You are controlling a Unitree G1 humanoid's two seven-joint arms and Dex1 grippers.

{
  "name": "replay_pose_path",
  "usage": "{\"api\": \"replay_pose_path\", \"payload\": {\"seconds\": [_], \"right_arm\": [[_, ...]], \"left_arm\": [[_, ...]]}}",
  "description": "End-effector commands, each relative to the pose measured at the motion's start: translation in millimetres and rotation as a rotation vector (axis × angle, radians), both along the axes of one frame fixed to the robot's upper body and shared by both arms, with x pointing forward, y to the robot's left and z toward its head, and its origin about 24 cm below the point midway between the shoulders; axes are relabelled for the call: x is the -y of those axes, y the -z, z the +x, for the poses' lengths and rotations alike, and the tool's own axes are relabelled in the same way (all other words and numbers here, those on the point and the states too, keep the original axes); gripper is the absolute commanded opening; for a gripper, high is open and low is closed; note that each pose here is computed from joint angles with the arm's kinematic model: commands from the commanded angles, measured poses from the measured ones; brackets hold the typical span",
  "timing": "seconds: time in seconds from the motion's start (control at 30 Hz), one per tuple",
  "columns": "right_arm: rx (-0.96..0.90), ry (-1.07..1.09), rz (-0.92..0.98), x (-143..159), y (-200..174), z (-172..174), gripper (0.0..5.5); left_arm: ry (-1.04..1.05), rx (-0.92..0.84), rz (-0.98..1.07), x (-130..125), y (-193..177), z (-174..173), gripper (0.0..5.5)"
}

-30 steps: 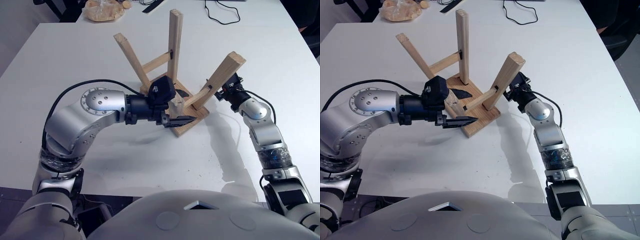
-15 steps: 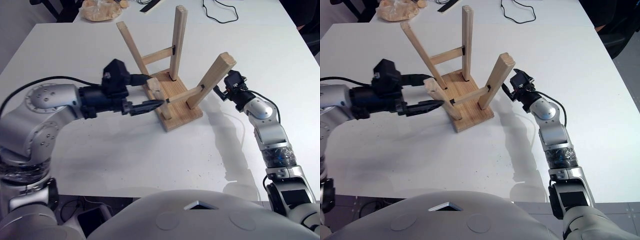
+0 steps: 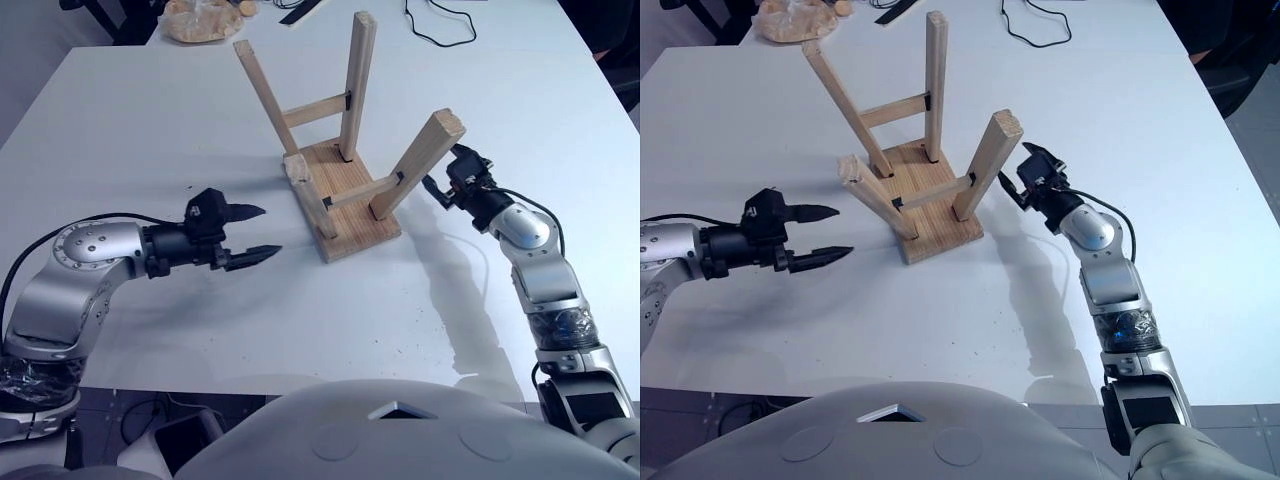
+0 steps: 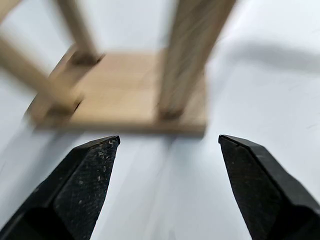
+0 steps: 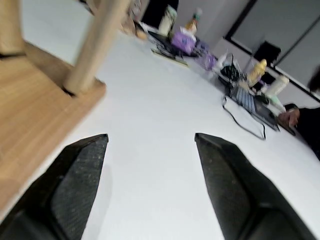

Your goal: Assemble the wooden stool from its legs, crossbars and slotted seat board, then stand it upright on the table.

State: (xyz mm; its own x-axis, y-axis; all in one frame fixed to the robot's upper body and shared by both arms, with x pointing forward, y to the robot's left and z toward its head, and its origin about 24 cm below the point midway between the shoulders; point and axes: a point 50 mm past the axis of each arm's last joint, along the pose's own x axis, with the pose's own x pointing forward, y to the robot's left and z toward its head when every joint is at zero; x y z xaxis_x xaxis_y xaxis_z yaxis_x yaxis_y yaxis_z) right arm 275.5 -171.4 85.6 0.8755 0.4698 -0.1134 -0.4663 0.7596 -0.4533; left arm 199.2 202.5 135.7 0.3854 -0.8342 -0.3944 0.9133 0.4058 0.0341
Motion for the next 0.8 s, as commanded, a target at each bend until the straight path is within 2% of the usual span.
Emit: {"api": "replay_pose_path", "payload": {"seconds": [0.03, 0.13, 0.2, 0.27, 0.4, 0.53, 0.7, 0.8], "right_arm": [[0.032, -0.010, 0.022, -6, -17, -2, 3.21], [-0.033, -0.159, 0.061, -35, -13, -25, 3.21], [-0.055, -0.192, 0.058, -43, -12, -35, 3.21], [-0.047, -0.138, 0.031, -37, -13, -35, 3.21], [-0.008, 0.082, 0.008, -3, -22, -31, 3.21], [0.036, 0.256, 0.012, 16, -29, -38, 3.21], [-0.016, 0.216, -0.005, 7, -18, -44, 3.21], [-0.158, 0.070, -0.143, 8, 3, -53, 3.21]], "left_arm": [[-0.095, 0.025, -0.018, 4, 1, -1, 3.67], [-0.250, 0.049, -0.038, -2, 5, 2, 3.67], [-0.274, 0.073, -0.062, 2, 4, -2, 3.67], [-0.294, 0.099, -0.082, 10, 2, -8, 3.67], [-0.345, 0.151, -0.107, 21, -3, -23, 3.67], [-0.374, 0.154, -0.086, 20, -2, -34, 3.67], [-0.406, 0.132, -0.048, 18, 10, -32, 3.67], [-0.429, 0.125, 0.012, 10, 26, -25, 3.67]]}}
